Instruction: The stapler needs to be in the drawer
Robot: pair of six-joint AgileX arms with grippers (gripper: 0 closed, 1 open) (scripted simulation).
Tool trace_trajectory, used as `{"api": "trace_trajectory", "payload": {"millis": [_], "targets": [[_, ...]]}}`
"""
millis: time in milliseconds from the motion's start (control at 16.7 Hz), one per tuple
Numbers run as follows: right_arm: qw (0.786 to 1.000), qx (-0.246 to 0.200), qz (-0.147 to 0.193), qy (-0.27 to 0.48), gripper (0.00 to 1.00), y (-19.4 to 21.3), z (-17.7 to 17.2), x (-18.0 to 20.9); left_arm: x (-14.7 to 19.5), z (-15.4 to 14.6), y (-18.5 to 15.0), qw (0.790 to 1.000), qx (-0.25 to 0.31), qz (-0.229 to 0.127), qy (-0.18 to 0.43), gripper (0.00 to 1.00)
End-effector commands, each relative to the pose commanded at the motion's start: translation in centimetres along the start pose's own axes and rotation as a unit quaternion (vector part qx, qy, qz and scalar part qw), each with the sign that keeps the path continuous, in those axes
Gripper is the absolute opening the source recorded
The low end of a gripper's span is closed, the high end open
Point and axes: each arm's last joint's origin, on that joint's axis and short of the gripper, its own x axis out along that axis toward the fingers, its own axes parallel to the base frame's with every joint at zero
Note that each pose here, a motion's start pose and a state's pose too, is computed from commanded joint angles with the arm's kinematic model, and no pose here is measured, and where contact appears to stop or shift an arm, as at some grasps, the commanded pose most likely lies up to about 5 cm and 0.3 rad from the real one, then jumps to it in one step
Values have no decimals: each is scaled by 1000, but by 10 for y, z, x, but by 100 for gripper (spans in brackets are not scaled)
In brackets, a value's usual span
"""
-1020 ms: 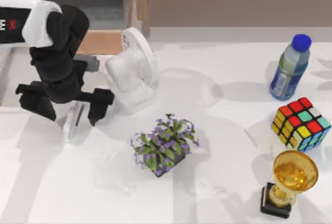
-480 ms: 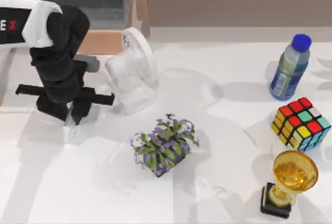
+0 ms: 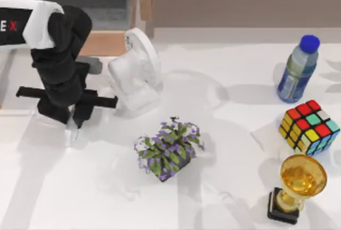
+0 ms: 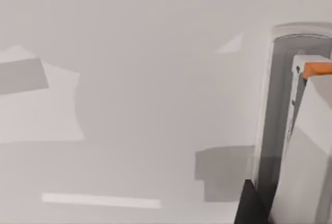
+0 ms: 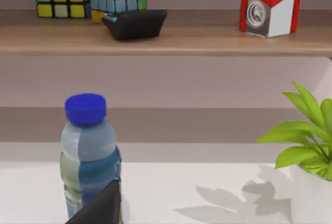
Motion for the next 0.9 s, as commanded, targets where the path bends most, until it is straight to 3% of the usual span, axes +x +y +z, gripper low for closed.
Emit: {"api": "trace_trajectory", "payload": {"millis": [900], "targets": [[1000,0,0,0,100,0,0,0,-32,2,2,1000,3,1,-3,0]]}}
